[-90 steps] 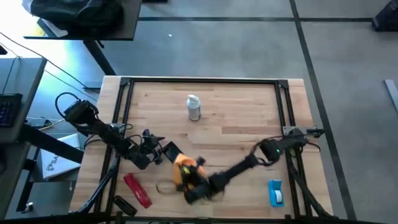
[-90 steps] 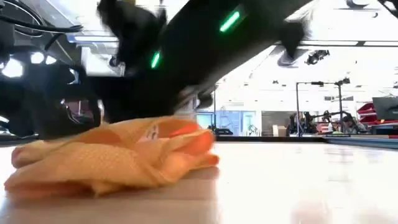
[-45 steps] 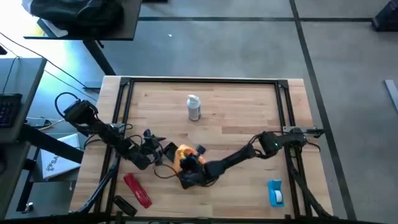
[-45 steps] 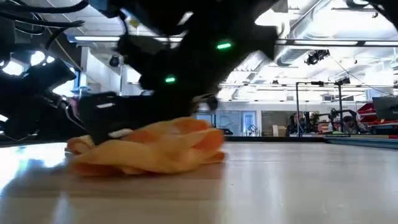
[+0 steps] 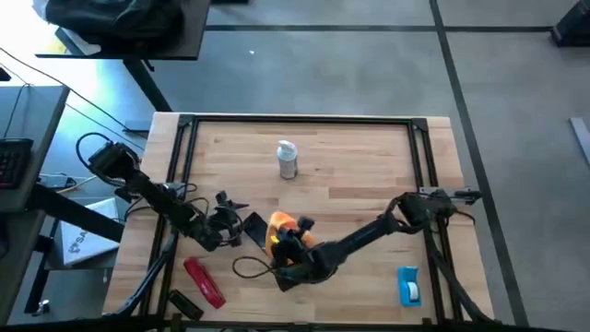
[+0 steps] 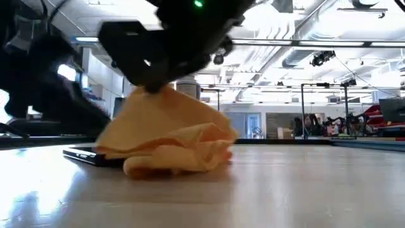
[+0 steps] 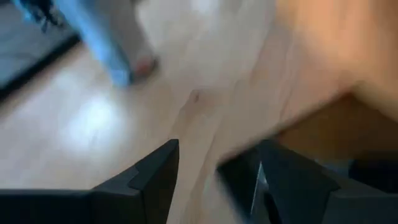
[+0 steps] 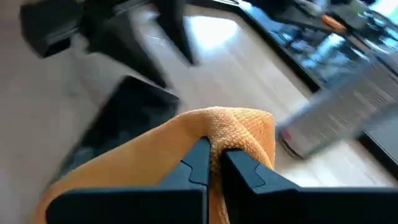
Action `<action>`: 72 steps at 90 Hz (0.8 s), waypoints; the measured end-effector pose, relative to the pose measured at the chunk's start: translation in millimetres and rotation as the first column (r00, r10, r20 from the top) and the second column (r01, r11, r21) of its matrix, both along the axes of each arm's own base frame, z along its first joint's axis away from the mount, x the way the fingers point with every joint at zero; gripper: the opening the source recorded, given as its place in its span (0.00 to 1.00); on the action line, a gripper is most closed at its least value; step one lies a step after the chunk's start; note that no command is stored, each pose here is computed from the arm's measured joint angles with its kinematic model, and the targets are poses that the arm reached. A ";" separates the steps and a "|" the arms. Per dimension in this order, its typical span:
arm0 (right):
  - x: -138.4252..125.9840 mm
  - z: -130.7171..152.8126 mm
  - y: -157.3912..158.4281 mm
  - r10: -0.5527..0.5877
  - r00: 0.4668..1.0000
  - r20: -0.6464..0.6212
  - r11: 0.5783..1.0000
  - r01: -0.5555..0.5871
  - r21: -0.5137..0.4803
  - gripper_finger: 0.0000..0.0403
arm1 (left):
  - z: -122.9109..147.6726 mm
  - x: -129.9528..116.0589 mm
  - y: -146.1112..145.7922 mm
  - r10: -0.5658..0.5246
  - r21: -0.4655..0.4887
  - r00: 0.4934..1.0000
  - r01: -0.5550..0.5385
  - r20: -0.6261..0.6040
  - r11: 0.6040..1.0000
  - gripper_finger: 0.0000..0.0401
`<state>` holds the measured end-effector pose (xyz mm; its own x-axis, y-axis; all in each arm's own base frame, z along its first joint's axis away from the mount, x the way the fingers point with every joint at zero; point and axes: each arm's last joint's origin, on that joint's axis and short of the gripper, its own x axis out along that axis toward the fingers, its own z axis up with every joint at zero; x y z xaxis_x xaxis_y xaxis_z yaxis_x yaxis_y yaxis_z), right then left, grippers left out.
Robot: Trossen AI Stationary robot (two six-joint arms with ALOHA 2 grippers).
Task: Apply microfiber cloth
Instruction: Wipe the front and back of the cellphone with the yellow microfiber cloth
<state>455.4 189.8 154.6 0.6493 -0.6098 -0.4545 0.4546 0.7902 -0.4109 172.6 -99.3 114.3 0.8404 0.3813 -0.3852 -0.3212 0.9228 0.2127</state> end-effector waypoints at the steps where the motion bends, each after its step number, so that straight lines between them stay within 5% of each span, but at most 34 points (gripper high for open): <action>1: 1.7 0.4 -0.7 0.014 1.000 -0.003 1.000 -0.014 0.006 0.00 | 2.2 0.3 -1.0 -0.008 0.002 1.000 0.008 0.004 1.000 0.51; 20: 13.8 0.5 -17.1 0.173 0.975 -0.136 0.984 -0.177 -0.015 0.00 | 38.9 -8.7 -17.4 -0.137 -0.041 0.989 0.140 0.053 0.989 0.51; 36: 14.9 9.4 -21.3 0.303 0.923 -0.238 0.947 -0.320 -0.036 0.00 | 40.7 -29.8 -19.7 -0.118 -0.267 0.993 0.116 0.009 0.957 0.51; 55: -9.4 43.0 -57.2 0.122 0.953 -0.276 0.982 -0.157 -0.109 0.00 | 5.8 -51.8 -21.9 -0.006 -0.457 0.992 -0.054 -0.129 0.888 0.51; 72: -41.1 18.2 -81.8 0.204 0.953 -0.224 0.979 -0.198 0.052 0.00 | -17.4 -47.0 -24.6 0.090 -0.432 0.985 -0.147 -0.149 0.890 0.51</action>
